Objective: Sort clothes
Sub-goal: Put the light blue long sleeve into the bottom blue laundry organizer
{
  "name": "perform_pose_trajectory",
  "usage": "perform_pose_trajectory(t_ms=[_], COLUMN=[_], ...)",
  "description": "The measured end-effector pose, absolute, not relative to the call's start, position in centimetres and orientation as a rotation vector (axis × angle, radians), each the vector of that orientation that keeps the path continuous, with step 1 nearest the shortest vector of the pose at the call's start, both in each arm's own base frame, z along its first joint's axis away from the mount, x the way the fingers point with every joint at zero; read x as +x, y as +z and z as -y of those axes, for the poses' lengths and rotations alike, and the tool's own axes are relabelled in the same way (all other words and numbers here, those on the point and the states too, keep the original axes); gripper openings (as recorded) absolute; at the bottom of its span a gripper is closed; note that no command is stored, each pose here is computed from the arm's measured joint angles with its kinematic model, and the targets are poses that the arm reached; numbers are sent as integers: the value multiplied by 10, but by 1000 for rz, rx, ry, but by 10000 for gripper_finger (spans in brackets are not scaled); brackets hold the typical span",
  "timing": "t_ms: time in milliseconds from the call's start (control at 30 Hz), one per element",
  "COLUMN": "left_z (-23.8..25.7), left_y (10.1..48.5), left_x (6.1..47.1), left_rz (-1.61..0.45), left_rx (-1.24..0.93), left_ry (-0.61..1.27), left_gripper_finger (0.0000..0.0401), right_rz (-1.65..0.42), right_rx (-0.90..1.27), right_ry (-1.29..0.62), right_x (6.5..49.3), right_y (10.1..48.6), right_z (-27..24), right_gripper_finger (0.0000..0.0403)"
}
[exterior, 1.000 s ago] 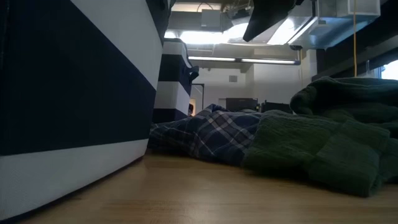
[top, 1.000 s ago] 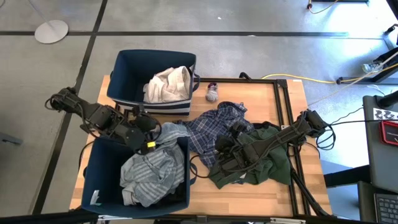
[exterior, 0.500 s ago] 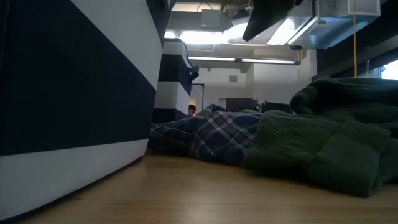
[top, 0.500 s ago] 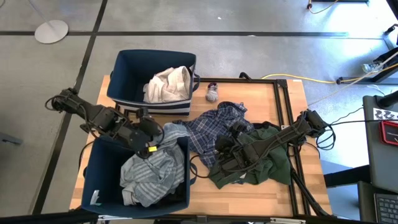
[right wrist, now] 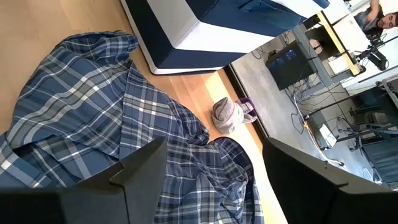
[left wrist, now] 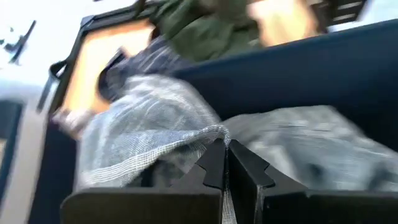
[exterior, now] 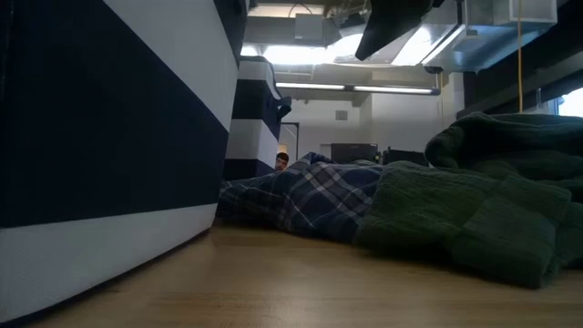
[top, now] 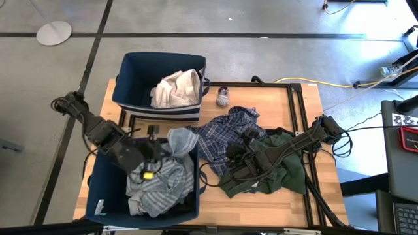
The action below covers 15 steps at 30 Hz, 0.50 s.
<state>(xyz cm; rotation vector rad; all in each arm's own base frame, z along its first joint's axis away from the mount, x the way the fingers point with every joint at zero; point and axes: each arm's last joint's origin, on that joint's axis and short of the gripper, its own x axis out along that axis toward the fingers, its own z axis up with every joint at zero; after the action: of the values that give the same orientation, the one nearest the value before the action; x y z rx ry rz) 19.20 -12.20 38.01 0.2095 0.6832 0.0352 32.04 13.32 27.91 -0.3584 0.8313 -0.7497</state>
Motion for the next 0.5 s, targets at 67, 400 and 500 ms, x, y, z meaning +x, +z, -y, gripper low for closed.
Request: perform_pose_trajectory(t_ms=[67,400,500], left_z=[132,179,187], left_y=[381,382,366], left_x=[187,148,140], left_rz=[-663,-631,-681], left_rx=[241,186,141], left_ry=[-26,-264,-262], left_gripper_finger=[3,2,2], right_rz=[-831,-831,-831], right_rx=[-358,-358,-358], right_ry=[-750,-750,-750], right_x=[320,320,320], right_y=[279,279,279], right_z=[-133,-133,-133], right_gripper_finger=[264,264,264])
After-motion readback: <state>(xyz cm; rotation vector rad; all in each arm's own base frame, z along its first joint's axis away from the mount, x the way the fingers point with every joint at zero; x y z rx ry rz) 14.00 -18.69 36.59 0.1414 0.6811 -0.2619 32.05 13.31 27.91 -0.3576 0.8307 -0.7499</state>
